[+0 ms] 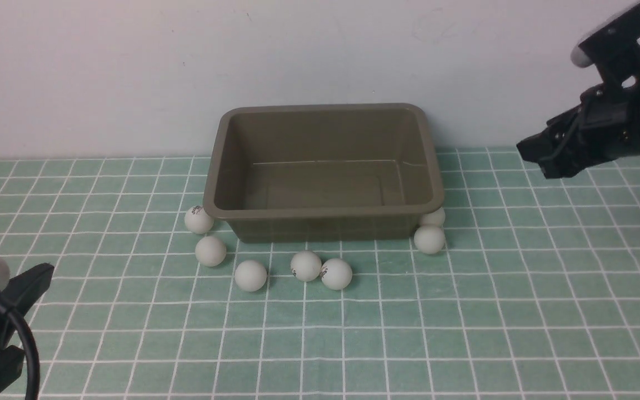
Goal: Put the table tennis balls in the box on the green coffee tablecloth.
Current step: 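Reach for and grasp a ping pong ball on the table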
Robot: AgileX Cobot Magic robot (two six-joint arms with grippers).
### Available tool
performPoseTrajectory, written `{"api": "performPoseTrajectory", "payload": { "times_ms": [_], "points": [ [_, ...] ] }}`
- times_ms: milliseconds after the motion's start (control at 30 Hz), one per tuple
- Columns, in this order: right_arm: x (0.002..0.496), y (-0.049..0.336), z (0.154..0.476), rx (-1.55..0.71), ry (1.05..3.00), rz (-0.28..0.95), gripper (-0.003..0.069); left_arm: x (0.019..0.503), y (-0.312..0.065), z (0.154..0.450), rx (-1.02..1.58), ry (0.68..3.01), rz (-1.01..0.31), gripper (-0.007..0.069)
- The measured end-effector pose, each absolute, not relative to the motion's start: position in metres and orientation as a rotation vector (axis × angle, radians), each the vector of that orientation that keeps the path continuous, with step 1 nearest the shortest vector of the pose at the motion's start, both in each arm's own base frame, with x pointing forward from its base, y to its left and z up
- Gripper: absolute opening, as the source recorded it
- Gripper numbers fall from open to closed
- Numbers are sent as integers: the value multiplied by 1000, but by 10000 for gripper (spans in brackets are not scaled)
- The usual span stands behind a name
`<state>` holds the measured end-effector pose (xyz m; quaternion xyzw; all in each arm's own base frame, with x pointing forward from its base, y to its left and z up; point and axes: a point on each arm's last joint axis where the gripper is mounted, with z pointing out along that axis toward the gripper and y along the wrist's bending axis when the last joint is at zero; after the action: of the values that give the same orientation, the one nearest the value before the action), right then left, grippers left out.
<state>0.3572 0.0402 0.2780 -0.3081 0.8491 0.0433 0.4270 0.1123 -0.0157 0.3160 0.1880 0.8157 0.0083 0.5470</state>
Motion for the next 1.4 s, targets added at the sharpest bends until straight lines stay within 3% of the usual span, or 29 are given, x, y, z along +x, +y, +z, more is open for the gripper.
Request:
{"api": "performPoseTrajectory", "payload": {
  "times_ms": [200,433,733,1033,1233,1400],
  "points": [
    [368,45,263,-918,2041,91,385,112,-16,316,445,1933,19,492],
    [385,58,227,-863,2022,322,385,112,-16,316,446,1935,18,492],
    [402,53,178,-756,2148,306,385,112,-16,316,448,1938,16,492],
    [402,58,173,-690,2154,424,385,112,-16,315,449,1939,15,492],
    [397,51,175,-652,2167,595,385,111,-17,314,460,1956,4,492],
    [387,52,174,-777,2186,694,385,111,-17,314,462,1958,3,492]
  ]
}}
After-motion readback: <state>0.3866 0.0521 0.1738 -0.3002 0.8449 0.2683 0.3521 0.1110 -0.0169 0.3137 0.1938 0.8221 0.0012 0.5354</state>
